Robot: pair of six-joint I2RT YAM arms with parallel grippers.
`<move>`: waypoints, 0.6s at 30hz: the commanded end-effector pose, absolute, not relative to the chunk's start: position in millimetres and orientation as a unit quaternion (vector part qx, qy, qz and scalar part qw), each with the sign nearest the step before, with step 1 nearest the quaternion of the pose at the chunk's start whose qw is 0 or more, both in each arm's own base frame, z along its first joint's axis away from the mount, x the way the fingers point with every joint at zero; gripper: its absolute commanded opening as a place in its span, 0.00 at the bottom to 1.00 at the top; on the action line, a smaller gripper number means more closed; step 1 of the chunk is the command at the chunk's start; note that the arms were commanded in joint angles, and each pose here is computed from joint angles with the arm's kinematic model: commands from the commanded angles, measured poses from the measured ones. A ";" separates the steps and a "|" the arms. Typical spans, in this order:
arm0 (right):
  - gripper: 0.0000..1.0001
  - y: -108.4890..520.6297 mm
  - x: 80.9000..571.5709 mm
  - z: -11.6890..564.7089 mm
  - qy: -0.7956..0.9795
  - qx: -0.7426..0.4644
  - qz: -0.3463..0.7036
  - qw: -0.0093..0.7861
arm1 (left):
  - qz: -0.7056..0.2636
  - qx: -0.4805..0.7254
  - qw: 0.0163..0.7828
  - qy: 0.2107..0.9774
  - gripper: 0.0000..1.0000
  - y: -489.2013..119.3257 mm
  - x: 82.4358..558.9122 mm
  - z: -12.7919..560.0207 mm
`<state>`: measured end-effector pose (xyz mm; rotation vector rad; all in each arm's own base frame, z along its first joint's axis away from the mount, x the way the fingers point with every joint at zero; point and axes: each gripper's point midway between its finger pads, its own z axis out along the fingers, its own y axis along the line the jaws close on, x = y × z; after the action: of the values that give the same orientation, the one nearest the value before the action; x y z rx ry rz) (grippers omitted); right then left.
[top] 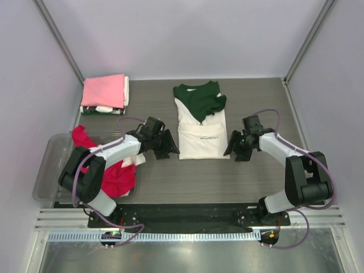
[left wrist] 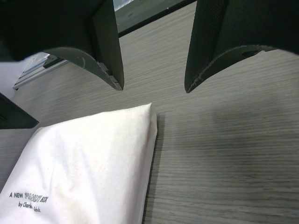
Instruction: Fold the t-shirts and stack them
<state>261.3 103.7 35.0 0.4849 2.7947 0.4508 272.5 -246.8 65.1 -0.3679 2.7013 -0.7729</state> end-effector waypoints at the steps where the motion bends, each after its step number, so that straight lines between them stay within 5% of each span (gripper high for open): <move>1: 0.64 116.2 284.1 41.5 0.952 0.161 0.197 0.170 | -0.301 -0.129 0.162 0.931 0.56 -261.3 281.2 64.3; 18: 0.36 115.8 271.8 4.7 0.958 0.160 0.196 0.134 | -0.290 -0.138 0.131 0.938 0.49 -266.5 273.5 23.1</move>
<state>278.7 119.9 19.9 0.4560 2.7471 0.5996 273.7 -261.4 29.7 -0.3992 2.7252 -0.8160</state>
